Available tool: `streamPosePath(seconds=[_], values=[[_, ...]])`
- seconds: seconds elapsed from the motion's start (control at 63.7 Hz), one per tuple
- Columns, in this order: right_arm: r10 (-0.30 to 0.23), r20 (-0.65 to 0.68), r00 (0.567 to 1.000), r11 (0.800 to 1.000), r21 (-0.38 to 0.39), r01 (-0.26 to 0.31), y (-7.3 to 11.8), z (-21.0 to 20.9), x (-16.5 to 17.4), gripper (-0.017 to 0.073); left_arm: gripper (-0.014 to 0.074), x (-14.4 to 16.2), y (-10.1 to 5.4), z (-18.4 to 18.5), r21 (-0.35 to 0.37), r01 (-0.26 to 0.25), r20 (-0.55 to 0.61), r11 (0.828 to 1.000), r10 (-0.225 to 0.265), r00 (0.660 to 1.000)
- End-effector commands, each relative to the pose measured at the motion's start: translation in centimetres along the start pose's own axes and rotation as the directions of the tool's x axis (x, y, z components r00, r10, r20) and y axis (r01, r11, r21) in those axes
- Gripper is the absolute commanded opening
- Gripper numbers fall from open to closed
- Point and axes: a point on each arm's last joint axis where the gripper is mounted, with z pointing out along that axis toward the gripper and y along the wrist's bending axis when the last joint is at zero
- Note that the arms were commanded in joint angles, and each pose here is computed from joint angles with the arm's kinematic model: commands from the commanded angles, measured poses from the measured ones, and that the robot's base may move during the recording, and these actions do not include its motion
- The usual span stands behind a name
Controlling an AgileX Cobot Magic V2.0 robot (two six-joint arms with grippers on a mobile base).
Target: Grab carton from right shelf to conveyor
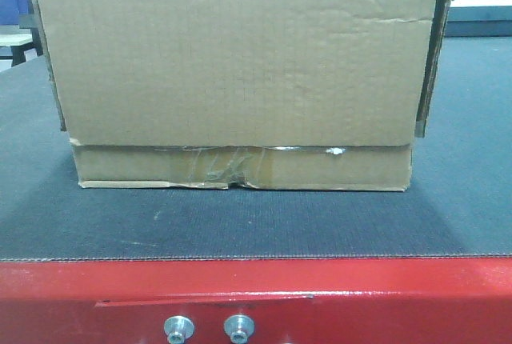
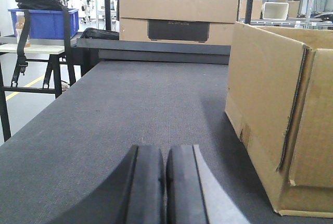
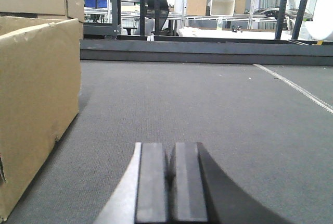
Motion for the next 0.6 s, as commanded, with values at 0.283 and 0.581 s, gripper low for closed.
streamPosePath(seconds=[0.283, 0.581], values=[[-0.01, 0.018, 1.0, 1.0, 0.003, 0.01, -0.02, -0.04, -0.16, -0.0067, 0.0013, -0.25, 0.01, -0.05, -0.002, 0.003, 0.024, 1.0, -0.003, 1.0], [-0.01, 0.018, 1.0, 1.0, 0.003, 0.01, -0.02, -0.04, -0.16, -0.0067, 0.0013, -0.25, 0.01, -0.05, -0.002, 0.003, 0.024, 1.0, -0.003, 1.0]])
